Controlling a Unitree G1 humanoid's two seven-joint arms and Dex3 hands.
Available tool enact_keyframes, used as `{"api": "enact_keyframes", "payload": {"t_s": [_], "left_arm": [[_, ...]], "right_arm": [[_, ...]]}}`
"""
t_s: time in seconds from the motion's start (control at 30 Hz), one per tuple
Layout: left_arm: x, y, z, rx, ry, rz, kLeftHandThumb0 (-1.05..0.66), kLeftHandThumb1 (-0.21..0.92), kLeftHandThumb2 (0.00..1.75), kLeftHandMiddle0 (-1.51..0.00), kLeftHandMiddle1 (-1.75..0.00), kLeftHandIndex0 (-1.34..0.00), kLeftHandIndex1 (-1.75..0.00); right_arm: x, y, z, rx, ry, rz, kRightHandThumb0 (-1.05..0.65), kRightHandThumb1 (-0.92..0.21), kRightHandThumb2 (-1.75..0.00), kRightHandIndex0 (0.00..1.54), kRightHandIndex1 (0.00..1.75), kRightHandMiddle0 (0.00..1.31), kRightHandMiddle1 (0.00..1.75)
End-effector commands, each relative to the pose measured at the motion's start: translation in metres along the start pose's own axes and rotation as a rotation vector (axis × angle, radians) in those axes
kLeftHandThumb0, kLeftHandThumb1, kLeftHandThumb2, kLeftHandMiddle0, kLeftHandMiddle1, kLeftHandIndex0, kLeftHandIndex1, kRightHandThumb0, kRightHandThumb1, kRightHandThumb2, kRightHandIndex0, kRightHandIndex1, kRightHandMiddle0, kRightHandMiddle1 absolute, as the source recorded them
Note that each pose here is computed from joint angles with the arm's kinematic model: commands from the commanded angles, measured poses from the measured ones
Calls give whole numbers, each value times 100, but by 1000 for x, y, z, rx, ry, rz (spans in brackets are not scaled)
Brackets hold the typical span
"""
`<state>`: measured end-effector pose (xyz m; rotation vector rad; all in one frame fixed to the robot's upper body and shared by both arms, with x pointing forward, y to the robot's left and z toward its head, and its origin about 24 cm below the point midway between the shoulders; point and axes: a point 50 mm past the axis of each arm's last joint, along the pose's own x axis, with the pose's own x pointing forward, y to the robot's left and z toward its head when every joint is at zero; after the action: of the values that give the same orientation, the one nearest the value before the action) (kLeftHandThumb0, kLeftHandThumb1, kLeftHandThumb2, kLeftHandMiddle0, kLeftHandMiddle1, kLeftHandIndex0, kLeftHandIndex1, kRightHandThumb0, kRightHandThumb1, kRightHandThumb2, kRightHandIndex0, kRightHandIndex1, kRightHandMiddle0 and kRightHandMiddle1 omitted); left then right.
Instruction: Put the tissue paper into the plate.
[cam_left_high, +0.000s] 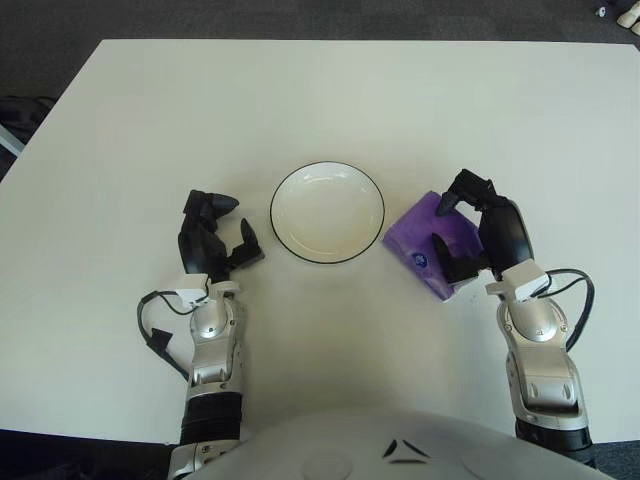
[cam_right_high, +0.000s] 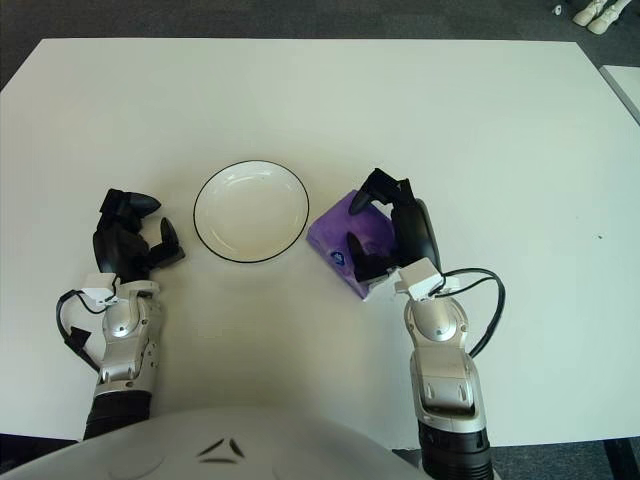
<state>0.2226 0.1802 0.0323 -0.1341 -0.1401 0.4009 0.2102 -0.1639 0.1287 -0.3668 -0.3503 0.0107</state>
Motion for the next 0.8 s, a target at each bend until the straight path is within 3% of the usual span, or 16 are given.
{"api": "enact_keyframes", "payload": {"t_s": [0.0,0.33,0.77], "left_arm": [[-11,8,-23,26,125,25,-1,10,158,-76,-175,-54,-175],[-10,7,-24,24,118,25,-1,12,156,-74,-175,-54,-175],[-9,7,-25,39,113,23,-1,6,162,-79,-175,-58,-175]], "right_arm": [[0,-1,2,23,-12,-8,0,11,-175,98,159,70,175],[6,-3,8,26,-56,-19,0,11,-175,98,159,71,175],[10,-6,17,19,-140,-45,0,10,-175,97,161,70,175]]}}
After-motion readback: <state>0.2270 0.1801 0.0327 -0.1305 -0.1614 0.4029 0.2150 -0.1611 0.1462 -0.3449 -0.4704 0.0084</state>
